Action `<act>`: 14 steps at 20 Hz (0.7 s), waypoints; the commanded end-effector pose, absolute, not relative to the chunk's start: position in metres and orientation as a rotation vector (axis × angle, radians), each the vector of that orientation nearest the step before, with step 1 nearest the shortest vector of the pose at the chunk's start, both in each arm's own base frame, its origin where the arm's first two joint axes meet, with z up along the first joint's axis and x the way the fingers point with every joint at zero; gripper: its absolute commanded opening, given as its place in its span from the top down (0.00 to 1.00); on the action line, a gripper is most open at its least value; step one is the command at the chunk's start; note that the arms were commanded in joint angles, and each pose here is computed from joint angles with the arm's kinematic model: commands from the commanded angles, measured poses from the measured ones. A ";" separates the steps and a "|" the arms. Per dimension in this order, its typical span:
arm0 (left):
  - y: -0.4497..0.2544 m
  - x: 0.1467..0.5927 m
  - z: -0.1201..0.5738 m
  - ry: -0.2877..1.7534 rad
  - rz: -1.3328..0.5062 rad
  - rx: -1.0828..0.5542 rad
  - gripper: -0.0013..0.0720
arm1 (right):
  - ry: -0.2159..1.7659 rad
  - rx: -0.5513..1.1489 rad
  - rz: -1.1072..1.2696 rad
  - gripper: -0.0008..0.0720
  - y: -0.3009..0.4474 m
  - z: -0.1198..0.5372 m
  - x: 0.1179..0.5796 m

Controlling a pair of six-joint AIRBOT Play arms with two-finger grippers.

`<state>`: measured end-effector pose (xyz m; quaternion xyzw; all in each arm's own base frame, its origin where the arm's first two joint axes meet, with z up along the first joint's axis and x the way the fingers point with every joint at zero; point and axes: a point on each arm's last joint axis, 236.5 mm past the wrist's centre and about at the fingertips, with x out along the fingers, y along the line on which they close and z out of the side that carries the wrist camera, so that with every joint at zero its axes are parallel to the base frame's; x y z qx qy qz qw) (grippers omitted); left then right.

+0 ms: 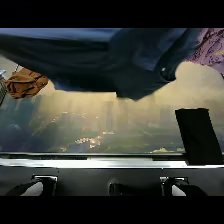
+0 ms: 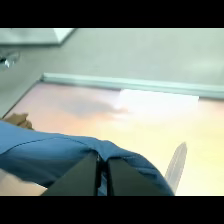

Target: Fold the clothes and pants, and hang the long-sleeved shirts on hangers.

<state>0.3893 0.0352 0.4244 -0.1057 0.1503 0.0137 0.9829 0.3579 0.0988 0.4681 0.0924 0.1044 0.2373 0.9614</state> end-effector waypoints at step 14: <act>0.044 0.381 0.292 0.654 0.096 -0.211 0.97 | 0.595 0.302 0.281 0.95 0.063 0.357 0.392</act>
